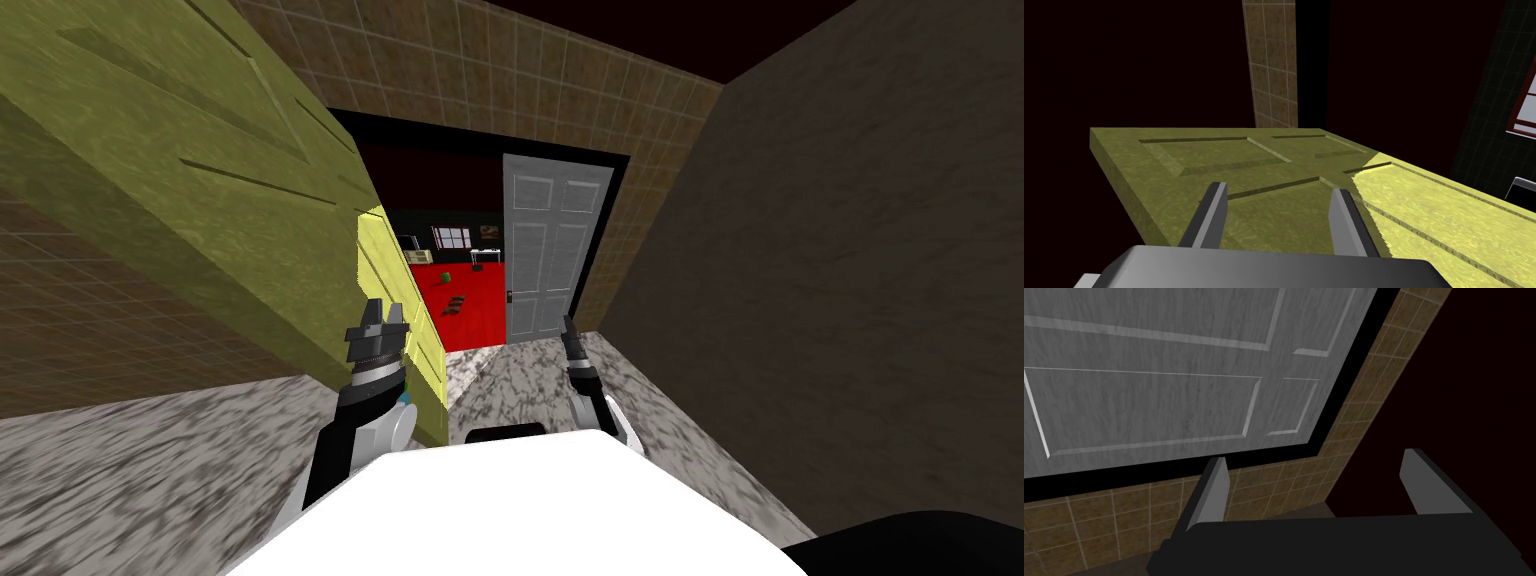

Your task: Pull the door open

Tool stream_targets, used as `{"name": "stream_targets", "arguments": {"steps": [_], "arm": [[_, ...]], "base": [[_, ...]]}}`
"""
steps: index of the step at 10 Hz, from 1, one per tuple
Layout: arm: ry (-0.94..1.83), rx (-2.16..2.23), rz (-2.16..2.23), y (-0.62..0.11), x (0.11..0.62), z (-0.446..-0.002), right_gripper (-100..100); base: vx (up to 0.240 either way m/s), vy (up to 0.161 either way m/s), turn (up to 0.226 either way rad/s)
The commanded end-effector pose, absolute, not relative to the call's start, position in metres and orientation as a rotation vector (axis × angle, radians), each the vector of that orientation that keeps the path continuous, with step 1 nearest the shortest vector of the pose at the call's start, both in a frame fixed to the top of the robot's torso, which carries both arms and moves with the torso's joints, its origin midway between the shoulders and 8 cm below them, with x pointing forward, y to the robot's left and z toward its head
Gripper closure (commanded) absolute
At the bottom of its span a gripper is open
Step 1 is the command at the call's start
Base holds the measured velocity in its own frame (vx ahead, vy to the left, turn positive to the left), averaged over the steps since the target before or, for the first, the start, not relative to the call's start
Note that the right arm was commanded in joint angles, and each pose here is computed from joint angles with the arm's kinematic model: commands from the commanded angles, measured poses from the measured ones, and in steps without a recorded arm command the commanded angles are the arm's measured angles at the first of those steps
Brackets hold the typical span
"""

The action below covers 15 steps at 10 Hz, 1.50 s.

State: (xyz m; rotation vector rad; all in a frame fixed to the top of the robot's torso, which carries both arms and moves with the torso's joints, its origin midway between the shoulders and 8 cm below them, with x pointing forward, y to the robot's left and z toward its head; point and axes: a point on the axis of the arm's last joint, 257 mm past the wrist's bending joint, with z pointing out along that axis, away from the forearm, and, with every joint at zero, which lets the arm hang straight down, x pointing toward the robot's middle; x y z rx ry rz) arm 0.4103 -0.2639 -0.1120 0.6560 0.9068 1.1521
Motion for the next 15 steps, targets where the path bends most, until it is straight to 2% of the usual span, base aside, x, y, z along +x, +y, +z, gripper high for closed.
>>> {"name": "stream_targets", "arguments": {"steps": [1,15], "arm": [[0.922,0.673,1.155,-0.266,0.413,-0.123,-100],[1.042,0.841,1.174,-0.266,0.437,-0.224,-100]], "base": [[0.137,0.007,0.045],[0.106,0.009,0.041]]}}
